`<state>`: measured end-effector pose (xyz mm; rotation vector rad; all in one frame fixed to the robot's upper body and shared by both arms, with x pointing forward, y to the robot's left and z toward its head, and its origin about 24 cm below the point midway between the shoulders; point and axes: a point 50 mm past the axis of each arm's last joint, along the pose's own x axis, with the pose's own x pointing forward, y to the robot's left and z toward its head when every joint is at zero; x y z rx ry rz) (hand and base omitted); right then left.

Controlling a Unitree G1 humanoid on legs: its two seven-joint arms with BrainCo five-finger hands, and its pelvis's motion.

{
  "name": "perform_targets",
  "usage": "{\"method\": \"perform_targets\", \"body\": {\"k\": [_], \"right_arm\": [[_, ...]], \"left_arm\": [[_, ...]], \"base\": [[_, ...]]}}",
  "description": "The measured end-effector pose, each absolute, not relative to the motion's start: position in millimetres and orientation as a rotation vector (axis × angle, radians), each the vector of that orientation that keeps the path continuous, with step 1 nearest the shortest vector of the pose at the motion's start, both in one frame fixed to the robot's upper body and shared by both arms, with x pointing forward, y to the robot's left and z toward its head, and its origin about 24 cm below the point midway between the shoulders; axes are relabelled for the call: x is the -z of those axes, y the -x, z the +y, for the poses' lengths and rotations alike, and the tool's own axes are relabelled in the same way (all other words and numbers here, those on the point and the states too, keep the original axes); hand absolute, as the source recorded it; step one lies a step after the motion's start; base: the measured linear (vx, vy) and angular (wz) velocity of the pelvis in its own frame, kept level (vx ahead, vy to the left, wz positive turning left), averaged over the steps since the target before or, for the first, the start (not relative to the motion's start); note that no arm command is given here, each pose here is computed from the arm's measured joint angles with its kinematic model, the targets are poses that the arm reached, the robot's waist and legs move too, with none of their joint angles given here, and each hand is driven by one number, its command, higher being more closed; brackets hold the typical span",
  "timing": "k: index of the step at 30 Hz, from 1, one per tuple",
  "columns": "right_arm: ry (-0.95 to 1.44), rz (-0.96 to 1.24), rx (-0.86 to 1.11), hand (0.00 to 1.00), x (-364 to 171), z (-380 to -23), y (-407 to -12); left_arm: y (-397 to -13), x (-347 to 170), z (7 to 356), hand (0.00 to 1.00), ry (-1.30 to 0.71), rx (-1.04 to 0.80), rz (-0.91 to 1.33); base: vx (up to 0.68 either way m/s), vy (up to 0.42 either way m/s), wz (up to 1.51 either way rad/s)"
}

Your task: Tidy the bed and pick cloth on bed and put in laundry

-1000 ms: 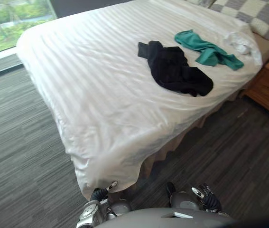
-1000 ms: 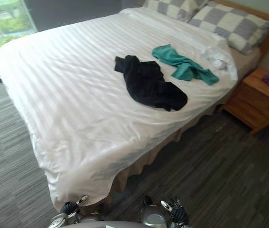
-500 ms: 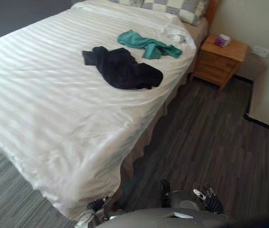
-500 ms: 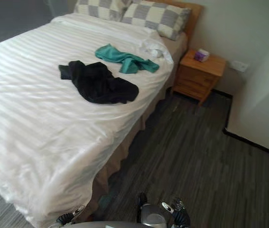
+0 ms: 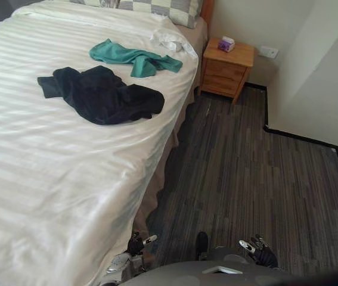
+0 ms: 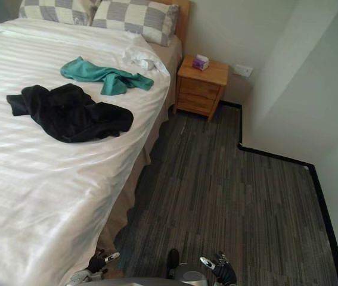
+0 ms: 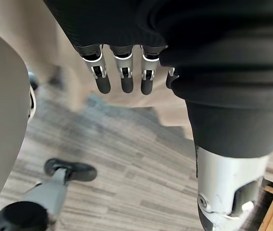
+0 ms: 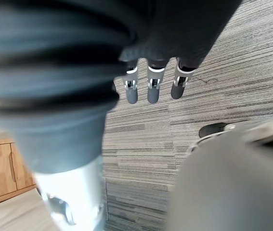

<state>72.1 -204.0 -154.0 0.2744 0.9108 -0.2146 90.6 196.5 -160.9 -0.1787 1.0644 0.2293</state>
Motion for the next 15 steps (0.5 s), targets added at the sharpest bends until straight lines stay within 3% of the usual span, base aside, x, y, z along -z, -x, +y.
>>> {"method": "perform_targets", "body": {"k": [4,5,15], "right_arm": [[-0.233,0.926,0.181,0.0,153.8,-213.1,-84.5],[-0.313,0.947,0.295,0.0,156.8,-216.8,-74.8],[-0.31,0.949,0.311,0.0,156.9,-216.5,-74.7]], "left_arm": [[-88.2,162.9,190.9,0.0,0.22,-0.24,1.089],[-83.8,167.9,193.1,0.0,0.248,-0.205,1.309],[-89.7,167.2,188.0,0.0,0.216,-0.176,1.28]], "base": [[0.02,0.111,-0.89],[-0.06,0.074,-0.15],[-0.03,0.005,0.11]]}}
